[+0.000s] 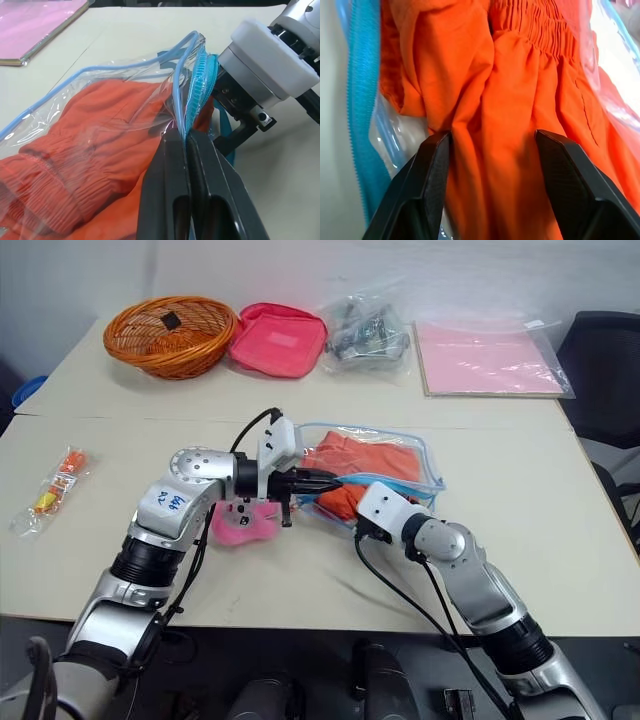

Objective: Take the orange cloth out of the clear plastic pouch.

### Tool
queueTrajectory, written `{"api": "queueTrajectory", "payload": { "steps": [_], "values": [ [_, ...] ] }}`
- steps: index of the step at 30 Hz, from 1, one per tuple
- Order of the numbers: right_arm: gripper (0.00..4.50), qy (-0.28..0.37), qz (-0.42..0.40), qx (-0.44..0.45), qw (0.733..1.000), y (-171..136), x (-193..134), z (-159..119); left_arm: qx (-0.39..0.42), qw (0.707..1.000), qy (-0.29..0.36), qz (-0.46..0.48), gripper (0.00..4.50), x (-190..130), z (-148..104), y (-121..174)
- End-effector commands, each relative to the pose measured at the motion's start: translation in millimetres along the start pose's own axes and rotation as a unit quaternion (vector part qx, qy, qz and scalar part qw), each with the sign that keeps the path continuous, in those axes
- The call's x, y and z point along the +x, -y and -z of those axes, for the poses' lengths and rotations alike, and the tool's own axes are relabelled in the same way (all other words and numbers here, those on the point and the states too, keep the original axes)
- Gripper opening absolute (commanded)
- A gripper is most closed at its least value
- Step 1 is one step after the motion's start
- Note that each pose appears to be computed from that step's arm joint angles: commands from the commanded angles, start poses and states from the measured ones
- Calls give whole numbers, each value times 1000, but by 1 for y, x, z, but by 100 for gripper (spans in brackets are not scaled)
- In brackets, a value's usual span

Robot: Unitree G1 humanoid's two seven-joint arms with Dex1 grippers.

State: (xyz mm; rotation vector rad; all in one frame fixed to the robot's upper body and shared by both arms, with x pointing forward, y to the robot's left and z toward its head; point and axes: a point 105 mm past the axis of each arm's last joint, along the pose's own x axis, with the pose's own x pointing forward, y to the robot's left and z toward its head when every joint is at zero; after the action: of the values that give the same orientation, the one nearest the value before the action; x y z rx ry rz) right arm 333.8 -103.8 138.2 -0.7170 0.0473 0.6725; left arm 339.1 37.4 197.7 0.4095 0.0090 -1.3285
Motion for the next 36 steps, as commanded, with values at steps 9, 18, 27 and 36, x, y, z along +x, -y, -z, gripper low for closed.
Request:
{"api": "queueTrajectory", "payload": {
  "steps": [9,18,27,36],
  "values": [
    [441,14,7,-18,1000,-3,-13,-9,23,1000,12,7,0,0,-8,3],
    [441,-26,-9,-23,999,-5,4,16,22,1000,15,15,0,0,-9,6],
    [180,-54,-30,-26,998,-11,18,39,5,1000,22,15,0,2,-8,10],
    [1,-23,-109,-124,986,-43,6,26,-95,992,72,-31,0,12,-22,-8]
  ]
}}
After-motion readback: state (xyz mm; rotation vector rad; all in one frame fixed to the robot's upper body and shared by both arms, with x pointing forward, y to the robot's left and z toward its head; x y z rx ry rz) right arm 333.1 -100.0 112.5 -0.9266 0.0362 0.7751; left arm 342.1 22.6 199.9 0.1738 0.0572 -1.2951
